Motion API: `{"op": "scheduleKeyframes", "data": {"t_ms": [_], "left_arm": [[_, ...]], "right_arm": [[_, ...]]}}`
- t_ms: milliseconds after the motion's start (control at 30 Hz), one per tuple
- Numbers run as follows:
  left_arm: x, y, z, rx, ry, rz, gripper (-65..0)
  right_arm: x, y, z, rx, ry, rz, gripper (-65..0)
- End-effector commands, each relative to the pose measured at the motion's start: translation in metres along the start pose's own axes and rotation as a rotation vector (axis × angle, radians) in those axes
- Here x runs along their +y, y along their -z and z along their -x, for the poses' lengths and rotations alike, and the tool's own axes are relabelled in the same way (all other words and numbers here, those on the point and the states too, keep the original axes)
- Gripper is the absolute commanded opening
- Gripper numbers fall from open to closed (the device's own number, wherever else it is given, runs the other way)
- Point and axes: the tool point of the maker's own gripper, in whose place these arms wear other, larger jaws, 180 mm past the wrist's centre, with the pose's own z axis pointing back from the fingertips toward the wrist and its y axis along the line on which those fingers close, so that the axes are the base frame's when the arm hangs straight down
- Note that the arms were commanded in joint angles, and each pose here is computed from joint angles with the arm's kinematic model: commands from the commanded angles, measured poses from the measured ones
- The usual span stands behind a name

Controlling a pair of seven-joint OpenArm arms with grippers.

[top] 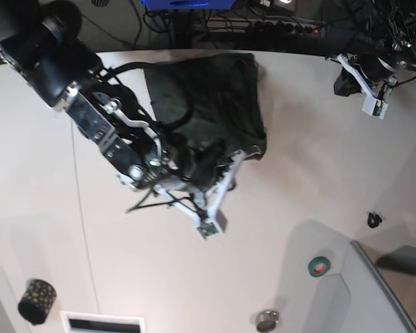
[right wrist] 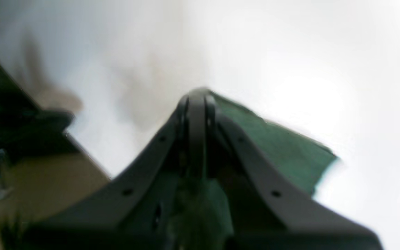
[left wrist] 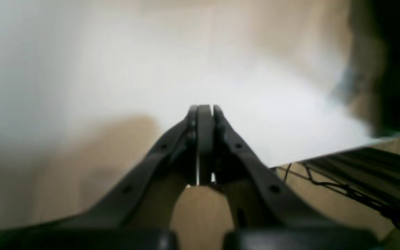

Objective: Layout the t-shirt on the table in an organized manner, then fold the t-shirt properly

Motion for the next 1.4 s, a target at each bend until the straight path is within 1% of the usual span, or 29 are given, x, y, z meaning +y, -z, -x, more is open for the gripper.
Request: {"op": "scheduleKeyframes", "data": {"t_ms": [0, 100, 133, 200, 300, 333, 367, 400, 500, 567, 700, 867, 1000, 1133, 1267, 1367], "left_arm": [[0.0, -0.007, -0.005, -0.015, 0.021, -0.006, -65.0], [-0.008, -0.008, -0.001, 0.018, -0.016, 0.027, -65.0], [-0.012, -0.008, -0.002, 0.008, -0.048, 0.058, -61.7], [-0.019, -0.009, -0.01, -0.042, -0.115, 0.125, -37.8], [-0.024, -0.006, -0.018, -0.112, -0.239, 0.208, -7.7], [-0.025, -0.005, -0.019, -0.13, -0.274, 0.227, 0.0], [-0.027, -0.002, -0.027, -0.153, -0.291, 0.246, 0.0], [-0.032, 0.003, -0.029, -0.154, -0.293, 0.265, 0.0], [-0.056, 0.021, -0.027, -0.117, -0.29, 0.338, 0.0], [-0.075, 0.033, -0.03, -0.11, -0.301, 0.387, 0.0], [-0.099, 0.045, -0.036, -0.124, -0.336, 0.441, 0.0], [-0.12, 0.053, -0.042, -0.117, -0.321, 0.494, 0.0], [-0.118, 0.066, -0.038, -0.092, -0.362, 0.501, 0.0], [-0.119, 0.079, -0.023, -0.043, -0.412, 0.5, 0.0], [-0.134, 0.09, -0.002, 0.041, -0.348, 0.464, 0.0], [-0.147, 0.097, -0.001, 0.068, -0.296, 0.45, 0.0]], "right_arm": [[-0.008, -0.012, -0.009, -0.046, 0.014, 0.002, -64.8], [-0.053, -0.027, 0.018, -0.026, 0.083, 0.087, -64.8], [-0.065, -0.03, 0.03, -0.006, 0.084, 0.107, -64.8], [-0.079, -0.037, 0.053, 0.03, 0.072, 0.117, -64.8], [-0.093, -0.044, 0.072, 0.019, 0.089, 0.128, -64.8], [-0.099, -0.047, 0.079, 0.014, 0.093, 0.136, -64.8], [-0.103, -0.049, 0.084, 0.004, 0.096, 0.141, -64.8], [-0.106, -0.051, 0.088, -0.004, 0.098, 0.144, -64.8], [-0.114, -0.057, 0.097, -0.01, 0.114, 0.156, -64.8], [-0.119, -0.059, 0.101, -0.008, 0.124, 0.166, -64.8], [-0.129, -0.054, 0.12, 0.039, 0.145, 0.18, -64.8], [-0.133, -0.05, 0.133, 0.074, 0.16, 0.189, -64.8], [-0.133, -0.05, 0.133, 0.073, 0.161, 0.19, -64.8], [-0.135, -0.05, 0.131, 0.07, 0.162, 0.193, -64.8], [-0.135, -0.051, 0.131, 0.069, 0.163, 0.194, -64.8], [-0.136, -0.051, 0.131, 0.068, 0.164, 0.195, -64.8]]}}
